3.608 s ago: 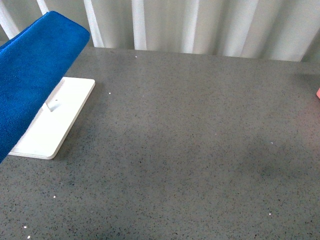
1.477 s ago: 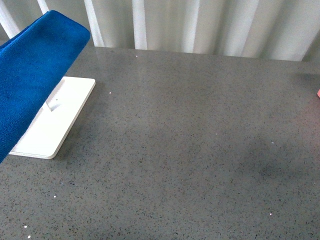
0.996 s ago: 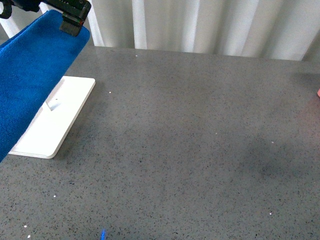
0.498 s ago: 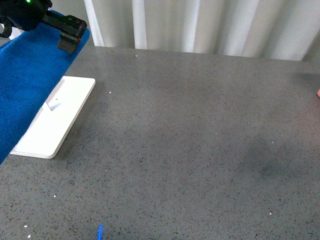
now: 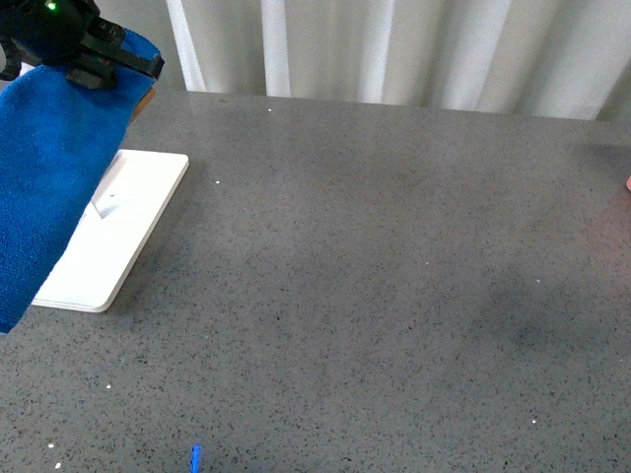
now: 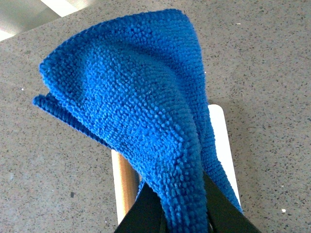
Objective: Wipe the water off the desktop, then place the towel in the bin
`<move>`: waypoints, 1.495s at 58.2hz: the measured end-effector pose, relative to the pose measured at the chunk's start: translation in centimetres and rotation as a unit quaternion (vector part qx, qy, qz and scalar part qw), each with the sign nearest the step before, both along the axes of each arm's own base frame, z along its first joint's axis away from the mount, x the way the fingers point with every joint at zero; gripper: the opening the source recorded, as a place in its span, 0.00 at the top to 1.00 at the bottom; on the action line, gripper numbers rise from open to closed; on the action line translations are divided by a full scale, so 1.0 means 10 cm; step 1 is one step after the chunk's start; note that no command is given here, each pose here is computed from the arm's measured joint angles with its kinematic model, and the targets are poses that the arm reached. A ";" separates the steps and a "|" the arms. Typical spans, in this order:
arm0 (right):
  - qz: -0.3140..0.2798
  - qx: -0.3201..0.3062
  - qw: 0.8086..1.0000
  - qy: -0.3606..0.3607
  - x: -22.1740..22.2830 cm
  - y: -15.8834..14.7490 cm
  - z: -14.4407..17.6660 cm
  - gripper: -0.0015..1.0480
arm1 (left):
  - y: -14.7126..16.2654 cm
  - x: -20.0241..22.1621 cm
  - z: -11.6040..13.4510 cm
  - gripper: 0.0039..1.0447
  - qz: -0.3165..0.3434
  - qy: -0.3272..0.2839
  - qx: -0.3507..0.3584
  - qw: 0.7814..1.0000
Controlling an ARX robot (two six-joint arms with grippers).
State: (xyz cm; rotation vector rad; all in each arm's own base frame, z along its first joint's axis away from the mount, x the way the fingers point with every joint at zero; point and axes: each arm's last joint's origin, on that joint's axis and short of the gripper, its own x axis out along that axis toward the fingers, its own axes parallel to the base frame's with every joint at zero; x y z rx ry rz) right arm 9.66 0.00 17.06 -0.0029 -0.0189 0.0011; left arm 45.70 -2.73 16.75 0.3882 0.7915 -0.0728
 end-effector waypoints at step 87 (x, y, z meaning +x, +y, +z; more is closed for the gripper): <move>0.000 0.000 1.000 0.000 0.00 0.00 0.00 0.07 | -1.78 -1.36 0.88 0.95 -0.301 -0.133 -0.515 0.792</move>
